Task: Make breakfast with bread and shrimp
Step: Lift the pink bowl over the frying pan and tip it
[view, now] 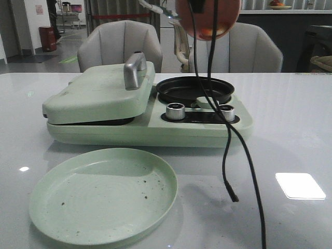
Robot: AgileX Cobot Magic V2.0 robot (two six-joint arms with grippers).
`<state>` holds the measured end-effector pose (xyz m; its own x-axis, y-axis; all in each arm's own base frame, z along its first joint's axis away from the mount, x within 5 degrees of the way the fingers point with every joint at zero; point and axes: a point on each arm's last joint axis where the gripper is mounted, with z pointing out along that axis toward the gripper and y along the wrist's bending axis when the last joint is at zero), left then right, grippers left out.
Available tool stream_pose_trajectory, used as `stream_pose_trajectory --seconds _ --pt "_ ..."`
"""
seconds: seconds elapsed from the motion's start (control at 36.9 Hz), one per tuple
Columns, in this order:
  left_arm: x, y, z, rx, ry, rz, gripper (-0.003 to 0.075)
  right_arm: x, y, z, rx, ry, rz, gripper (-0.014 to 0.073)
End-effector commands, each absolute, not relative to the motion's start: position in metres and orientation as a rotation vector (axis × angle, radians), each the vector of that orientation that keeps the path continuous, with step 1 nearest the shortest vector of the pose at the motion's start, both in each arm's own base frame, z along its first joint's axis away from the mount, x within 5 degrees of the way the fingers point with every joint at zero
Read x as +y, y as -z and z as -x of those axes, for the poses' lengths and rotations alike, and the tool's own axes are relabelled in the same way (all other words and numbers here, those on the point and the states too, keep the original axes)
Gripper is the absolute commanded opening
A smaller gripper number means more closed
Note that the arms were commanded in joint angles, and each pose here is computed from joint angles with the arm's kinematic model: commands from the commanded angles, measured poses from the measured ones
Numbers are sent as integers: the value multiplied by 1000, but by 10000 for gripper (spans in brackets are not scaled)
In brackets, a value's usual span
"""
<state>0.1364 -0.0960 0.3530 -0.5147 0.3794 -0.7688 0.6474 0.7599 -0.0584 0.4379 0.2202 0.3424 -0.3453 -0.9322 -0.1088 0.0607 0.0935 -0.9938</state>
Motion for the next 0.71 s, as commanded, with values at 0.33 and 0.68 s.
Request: stream_pose_trajectory --seconds 0.33,0.68 --pt "-99 -367 -138 2082 468 -721 101 202 -410 -414 1355 1488 699 47" --pt "-99 -367 -138 2082 468 -721 101 194 -442 -403 1331 1456 607 47"
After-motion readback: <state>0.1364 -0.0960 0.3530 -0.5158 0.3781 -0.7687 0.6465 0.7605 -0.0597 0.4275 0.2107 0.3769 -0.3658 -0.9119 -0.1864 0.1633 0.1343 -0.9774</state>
